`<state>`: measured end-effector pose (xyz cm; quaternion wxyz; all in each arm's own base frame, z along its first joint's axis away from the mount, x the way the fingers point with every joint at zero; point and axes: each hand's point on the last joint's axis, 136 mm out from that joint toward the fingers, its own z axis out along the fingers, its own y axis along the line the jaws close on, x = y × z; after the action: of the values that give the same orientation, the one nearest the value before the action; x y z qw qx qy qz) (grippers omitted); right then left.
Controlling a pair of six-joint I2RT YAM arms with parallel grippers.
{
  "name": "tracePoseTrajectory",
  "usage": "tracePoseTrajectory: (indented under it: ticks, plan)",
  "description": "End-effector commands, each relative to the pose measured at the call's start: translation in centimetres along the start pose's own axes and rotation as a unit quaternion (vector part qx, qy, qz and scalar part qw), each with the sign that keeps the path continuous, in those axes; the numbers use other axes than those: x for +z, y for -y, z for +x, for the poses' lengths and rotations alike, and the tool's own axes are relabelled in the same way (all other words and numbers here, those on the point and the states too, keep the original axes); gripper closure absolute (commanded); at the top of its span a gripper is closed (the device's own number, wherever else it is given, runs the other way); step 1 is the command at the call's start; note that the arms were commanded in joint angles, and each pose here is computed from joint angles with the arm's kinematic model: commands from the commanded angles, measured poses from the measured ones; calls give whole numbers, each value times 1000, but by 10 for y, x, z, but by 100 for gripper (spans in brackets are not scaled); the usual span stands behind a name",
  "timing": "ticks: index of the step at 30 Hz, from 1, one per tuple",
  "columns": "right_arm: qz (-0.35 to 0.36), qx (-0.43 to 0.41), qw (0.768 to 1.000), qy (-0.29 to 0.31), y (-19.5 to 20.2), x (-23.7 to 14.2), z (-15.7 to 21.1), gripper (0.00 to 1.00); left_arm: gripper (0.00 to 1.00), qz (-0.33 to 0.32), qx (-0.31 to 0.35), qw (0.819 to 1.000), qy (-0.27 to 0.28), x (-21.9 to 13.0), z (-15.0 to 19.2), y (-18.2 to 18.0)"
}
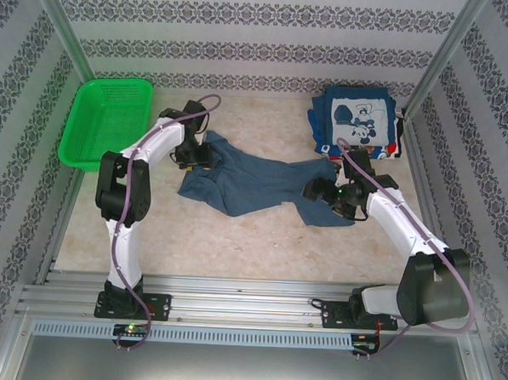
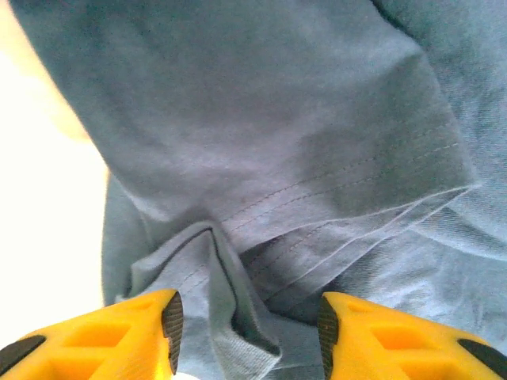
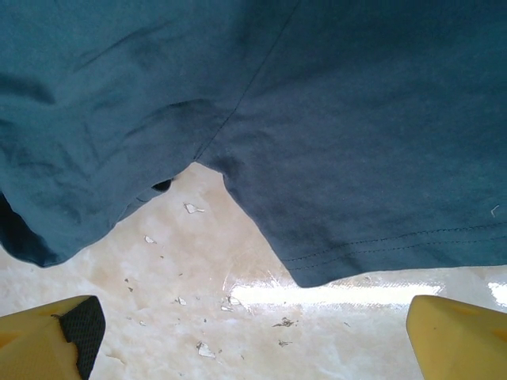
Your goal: Fold and stack the t-shirts
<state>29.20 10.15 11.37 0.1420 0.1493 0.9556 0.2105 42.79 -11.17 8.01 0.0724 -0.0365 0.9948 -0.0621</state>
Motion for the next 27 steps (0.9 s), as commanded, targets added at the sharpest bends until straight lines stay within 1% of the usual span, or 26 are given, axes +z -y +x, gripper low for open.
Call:
tracePoseTrajectory:
  ticks: [1, 9, 13, 21, 27]
  plan:
    - [1, -8, 1000, -1, 4, -3, 4, 2, 51, -34, 35, 999, -21, 0, 9, -5]
    - [-2, -5, 1000, 0, 6, -4, 4, 2, 51, -29, 61, 997, -36, 9, 14, 5]
    - [-4, -5, 1000, 2, 6, -5, 4, 2, 51, -42, 69, 996, -39, 13, 15, 5]
    - [-5, -3, 1000, 2, 8, -5, 5, 2, 55, -73, 73, 994, -27, 9, 9, -4]
    - [-5, -2, 1000, 2, 10, -5, 6, 2, 58, -74, 74, 994, -18, 8, 5, -3]
